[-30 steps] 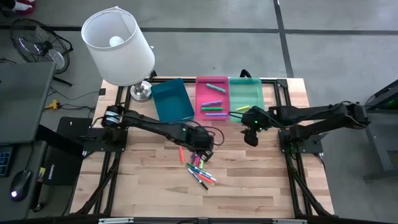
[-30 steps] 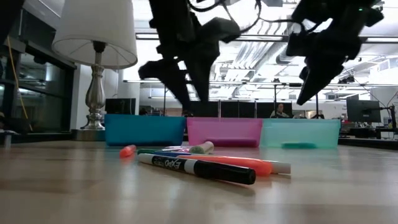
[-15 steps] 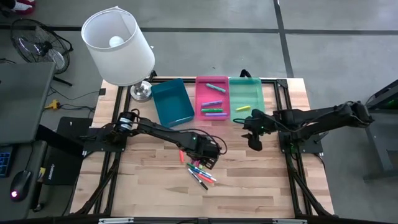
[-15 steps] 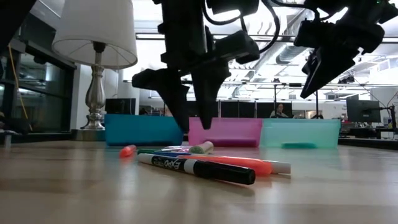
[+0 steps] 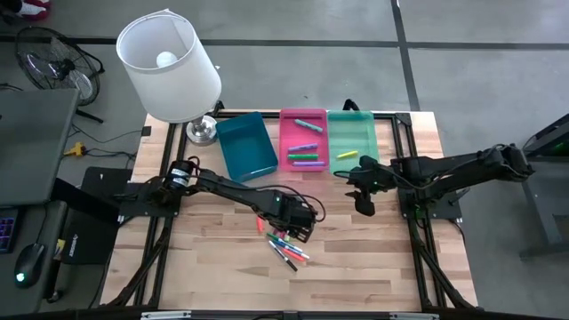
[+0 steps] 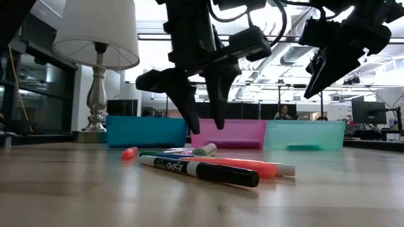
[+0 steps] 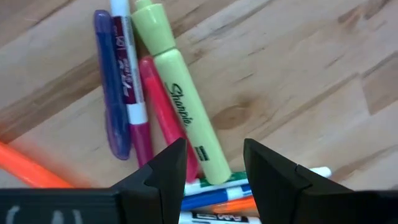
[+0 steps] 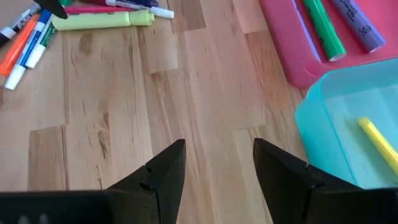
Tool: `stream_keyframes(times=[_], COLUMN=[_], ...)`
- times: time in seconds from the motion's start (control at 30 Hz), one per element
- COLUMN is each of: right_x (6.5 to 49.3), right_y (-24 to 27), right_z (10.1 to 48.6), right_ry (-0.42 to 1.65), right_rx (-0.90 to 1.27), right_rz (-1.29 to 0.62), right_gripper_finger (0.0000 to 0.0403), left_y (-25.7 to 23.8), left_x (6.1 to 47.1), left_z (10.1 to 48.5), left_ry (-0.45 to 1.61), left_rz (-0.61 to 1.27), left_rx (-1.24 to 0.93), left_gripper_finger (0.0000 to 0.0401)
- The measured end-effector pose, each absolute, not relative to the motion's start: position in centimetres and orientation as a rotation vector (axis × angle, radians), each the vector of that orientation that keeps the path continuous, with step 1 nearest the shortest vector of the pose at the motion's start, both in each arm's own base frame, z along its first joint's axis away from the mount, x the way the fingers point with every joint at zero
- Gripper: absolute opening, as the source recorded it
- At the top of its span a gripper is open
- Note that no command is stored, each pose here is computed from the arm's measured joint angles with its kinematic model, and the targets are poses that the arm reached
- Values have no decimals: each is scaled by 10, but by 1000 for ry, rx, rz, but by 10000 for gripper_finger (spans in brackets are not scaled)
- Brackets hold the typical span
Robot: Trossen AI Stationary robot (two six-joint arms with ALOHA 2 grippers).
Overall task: Pick & Place Markers
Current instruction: Put the light green highlighter into the pink bin
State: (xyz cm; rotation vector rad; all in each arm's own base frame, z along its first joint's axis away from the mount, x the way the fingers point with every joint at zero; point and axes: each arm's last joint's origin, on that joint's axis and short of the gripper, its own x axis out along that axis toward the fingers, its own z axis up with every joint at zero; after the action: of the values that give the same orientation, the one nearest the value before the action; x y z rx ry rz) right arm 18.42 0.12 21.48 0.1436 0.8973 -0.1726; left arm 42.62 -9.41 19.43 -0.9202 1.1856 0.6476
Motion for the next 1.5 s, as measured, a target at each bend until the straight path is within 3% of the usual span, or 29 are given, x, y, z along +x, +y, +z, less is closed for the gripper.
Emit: stream_keyframes(times=[0.63,1.5], right_x=[186,186], right_y=[1,1], right_z=[216,216], right_ry=[875,878], right_rx=[139,132], right_rz=[-166,-162], right_gripper_finger=[176,177], left_y=[-96,-98], left_x=[436,431], left_z=[165,139], left_ry=[1223,1374], left_rz=[654,605], left_rx=[-917,-723], left_gripper_finger=[156,144])
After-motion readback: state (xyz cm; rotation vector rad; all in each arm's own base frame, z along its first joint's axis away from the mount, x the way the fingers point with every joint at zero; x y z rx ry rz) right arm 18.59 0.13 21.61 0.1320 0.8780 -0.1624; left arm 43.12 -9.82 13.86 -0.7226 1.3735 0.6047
